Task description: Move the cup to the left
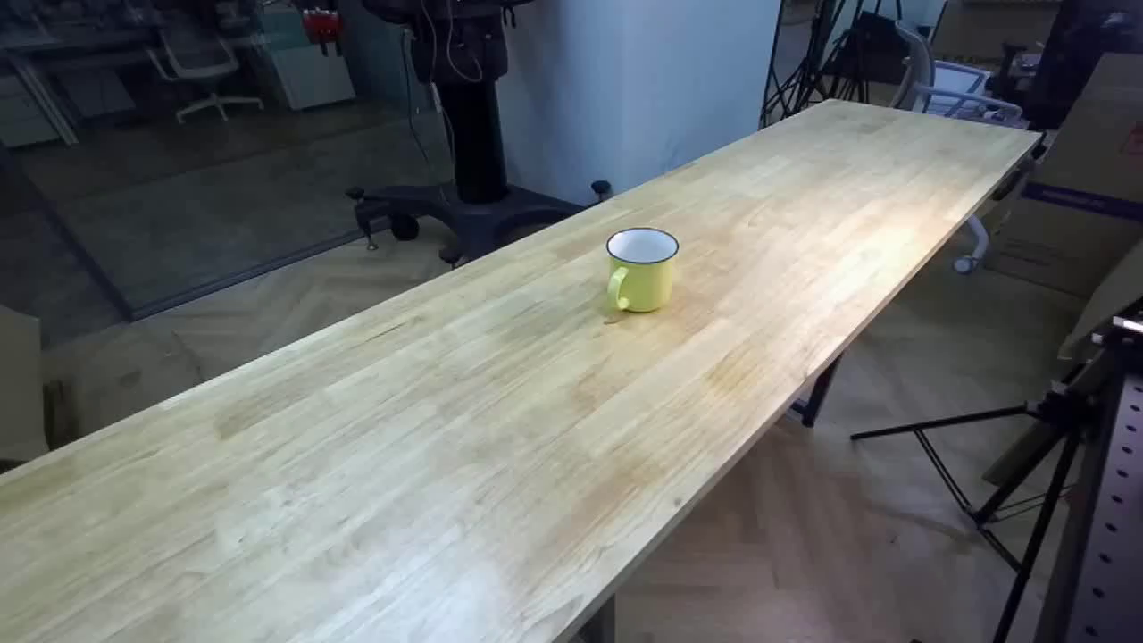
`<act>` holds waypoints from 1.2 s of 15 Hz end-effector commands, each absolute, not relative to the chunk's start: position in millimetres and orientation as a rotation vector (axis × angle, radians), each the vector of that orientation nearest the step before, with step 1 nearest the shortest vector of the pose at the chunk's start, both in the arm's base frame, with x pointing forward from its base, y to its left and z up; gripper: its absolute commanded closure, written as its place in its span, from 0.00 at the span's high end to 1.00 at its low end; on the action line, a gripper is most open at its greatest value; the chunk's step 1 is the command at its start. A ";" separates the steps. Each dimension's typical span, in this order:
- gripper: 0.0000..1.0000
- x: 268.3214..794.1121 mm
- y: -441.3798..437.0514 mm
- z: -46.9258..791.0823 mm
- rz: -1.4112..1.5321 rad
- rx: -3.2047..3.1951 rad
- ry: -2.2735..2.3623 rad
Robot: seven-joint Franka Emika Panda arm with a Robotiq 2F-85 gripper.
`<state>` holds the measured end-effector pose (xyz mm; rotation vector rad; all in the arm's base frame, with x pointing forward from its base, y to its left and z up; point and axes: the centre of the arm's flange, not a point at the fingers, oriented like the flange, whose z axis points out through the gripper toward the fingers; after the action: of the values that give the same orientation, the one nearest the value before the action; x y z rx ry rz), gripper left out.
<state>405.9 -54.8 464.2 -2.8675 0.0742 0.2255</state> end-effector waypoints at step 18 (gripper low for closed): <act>1.00 426.6 -91.4 455.8 -0.027 -3.108 0.175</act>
<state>416.1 -74.0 463.2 -2.9907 0.0968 0.0810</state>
